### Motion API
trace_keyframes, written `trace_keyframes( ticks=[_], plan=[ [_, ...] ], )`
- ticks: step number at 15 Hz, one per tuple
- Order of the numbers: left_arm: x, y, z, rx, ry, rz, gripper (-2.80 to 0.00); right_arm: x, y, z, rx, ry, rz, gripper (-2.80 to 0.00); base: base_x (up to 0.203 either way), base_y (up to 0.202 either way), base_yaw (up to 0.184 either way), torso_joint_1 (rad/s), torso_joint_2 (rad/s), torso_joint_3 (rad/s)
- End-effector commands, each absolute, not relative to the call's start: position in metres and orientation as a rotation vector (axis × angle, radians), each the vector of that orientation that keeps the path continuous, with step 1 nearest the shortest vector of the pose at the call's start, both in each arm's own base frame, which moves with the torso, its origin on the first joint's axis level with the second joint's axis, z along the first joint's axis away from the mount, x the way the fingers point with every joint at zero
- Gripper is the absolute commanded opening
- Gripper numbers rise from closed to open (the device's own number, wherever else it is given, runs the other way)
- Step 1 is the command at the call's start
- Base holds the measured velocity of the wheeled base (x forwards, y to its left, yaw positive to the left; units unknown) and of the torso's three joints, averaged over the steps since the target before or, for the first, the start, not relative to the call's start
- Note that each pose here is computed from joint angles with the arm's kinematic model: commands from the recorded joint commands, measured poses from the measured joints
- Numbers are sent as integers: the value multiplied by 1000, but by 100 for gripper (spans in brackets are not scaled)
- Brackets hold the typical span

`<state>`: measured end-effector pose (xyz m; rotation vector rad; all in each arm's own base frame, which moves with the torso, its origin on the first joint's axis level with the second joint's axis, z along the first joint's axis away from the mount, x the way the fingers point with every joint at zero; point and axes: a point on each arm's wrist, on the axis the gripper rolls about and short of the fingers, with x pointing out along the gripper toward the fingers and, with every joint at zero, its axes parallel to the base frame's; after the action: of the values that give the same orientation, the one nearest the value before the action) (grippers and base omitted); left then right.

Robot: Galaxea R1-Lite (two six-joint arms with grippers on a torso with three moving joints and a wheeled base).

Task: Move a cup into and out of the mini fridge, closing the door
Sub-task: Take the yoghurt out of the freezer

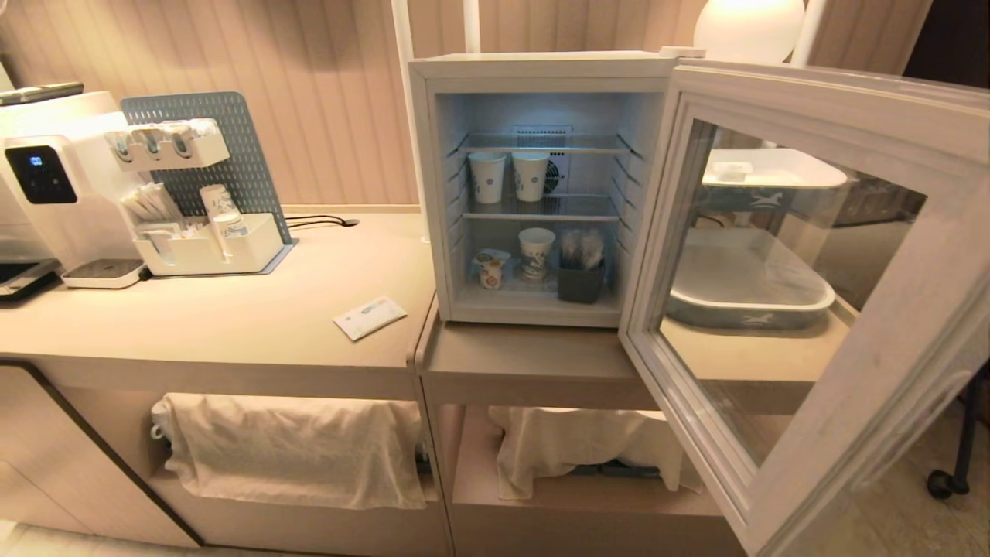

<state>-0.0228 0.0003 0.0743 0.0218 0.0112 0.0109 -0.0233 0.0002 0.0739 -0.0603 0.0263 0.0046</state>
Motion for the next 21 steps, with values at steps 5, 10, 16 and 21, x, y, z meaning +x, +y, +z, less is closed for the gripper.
trace_keyframes(
  ticks=[5,10,16,21],
  plan=[
    [-23,0,75,29,9,12,-280,-23,0,74,-60,23,5,-280,-30,18,2,2,0,1],
    [-23,0,75,29,9,12,-280,-23,0,74,-60,23,5,-280,-1,185,-2,4,4,2],
    [-23,0,74,29,11,12,-280,-23,0,74,-60,23,5,-280,0,192,-1,2,0,3],
    [-23,0,74,25,12,11,-280,-23,0,74,-60,21,5,-280,0,122,-1,1,2,2]
  ],
)
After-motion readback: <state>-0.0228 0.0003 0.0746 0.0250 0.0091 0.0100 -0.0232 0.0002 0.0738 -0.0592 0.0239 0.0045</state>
